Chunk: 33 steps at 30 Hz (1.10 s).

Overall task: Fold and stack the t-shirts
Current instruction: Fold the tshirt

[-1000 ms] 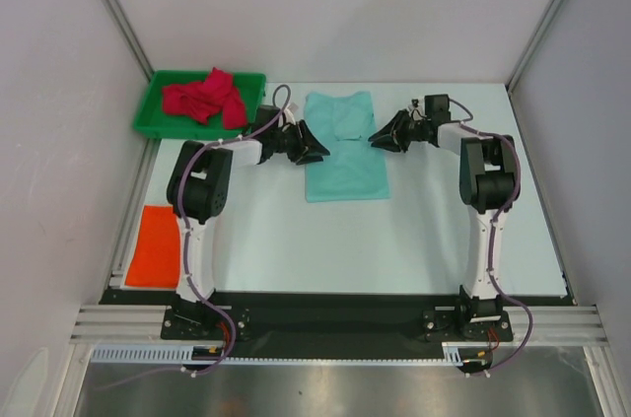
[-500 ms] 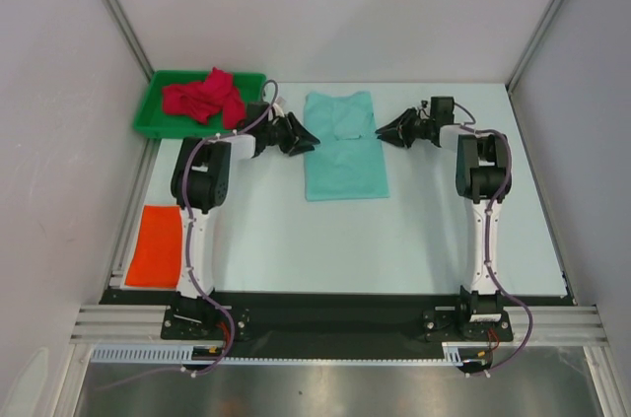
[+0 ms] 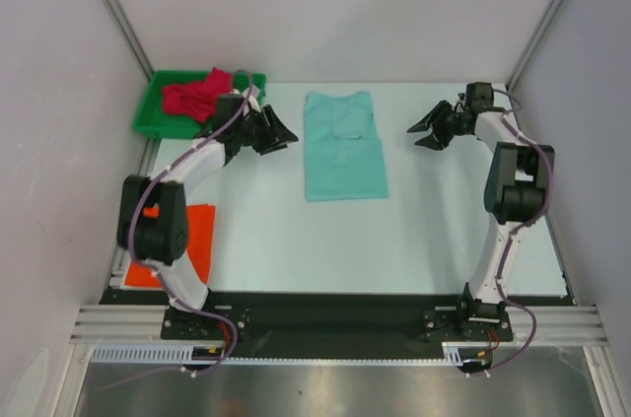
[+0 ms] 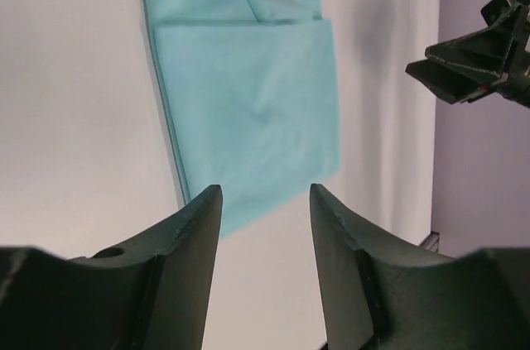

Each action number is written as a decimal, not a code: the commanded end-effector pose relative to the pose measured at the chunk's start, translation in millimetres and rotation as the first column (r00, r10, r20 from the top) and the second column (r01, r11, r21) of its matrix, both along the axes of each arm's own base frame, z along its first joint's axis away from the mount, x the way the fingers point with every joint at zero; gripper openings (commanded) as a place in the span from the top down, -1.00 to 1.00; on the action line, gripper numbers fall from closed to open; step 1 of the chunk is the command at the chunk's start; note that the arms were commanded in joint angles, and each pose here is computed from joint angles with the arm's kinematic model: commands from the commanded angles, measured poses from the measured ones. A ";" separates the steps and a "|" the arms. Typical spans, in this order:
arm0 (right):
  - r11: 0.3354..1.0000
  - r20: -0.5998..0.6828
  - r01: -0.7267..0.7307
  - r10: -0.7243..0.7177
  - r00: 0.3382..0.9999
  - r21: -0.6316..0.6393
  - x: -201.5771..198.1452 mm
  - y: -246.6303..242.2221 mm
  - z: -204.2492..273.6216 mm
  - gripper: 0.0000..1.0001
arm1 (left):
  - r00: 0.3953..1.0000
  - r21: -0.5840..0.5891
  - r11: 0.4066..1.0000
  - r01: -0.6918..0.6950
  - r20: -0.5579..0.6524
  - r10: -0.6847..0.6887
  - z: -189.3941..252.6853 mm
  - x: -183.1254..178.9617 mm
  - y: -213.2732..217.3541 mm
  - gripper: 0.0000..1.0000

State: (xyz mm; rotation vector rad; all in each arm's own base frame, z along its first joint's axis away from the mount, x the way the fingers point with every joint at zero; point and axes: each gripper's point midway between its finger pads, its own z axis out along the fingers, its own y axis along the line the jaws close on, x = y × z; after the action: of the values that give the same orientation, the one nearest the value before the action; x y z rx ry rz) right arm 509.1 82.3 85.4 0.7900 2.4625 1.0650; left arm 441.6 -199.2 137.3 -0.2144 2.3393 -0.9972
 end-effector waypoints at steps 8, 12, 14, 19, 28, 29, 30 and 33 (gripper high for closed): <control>0.999 0.049 0.039 -0.038 0.998 -0.030 -140.6 53.0 25.8 -0.11 | 0.959 -0.212 0.942 -0.262 -0.170 0.228 -24.7 -128.3 -15.3 -0.06; 0.991 0.045 0.131 -0.129 0.991 -0.038 -154.7 59.1 15.4 -0.13 | 0.913 -0.233 0.893 -0.386 -0.236 0.333 -42.9 -140.4 -16.6 -0.13; 0.987 0.056 0.155 -0.153 0.987 -0.035 -156.2 64.8 12.5 -0.10 | 0.898 -0.214 0.888 -0.408 -0.270 0.347 -53.0 -142.2 -18.9 -0.15; 0.980 -0.012 0.195 -0.196 0.981 -0.049 -170.3 74.2 -17.3 -0.07 | 0.849 -0.249 0.837 -0.487 -0.361 0.386 -67.9 -135.9 -27.3 -0.12; 0.963 0.023 0.266 -0.265 0.964 -0.044 -156.6 72.2 -33.7 0.02 | 0.748 -0.231 0.763 -0.604 -0.496 0.442 -99.0 -132.2 -42.0 0.06; 0.962 0.023 0.271 -0.271 0.962 -0.043 -155.1 72.1 -35.0 0.03 | 0.738 -0.224 0.755 -0.617 -0.497 0.456 -101.0 -129.8 -40.6 0.06; 0.961 0.031 0.274 -0.273 0.961 -0.036 -152.4 73.1 -34.2 0.04 | 0.730 -0.222 0.747 -0.627 -0.503 0.463 -102.0 -129.1 -40.8 0.06; 0.958 0.005 0.287 -0.287 0.958 -0.017 -150.6 74.7 -42.2 0.06 | 0.708 -0.208 0.729 -0.653 -0.510 0.488 -107.0 -126.3 -38.1 0.04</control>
State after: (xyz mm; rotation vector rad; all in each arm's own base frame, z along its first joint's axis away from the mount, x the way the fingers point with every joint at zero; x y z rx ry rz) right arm 343.0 157.6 41.1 1.0716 2.3376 0.9093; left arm 299.7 -238.3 25.3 -1.2955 2.2440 -1.1213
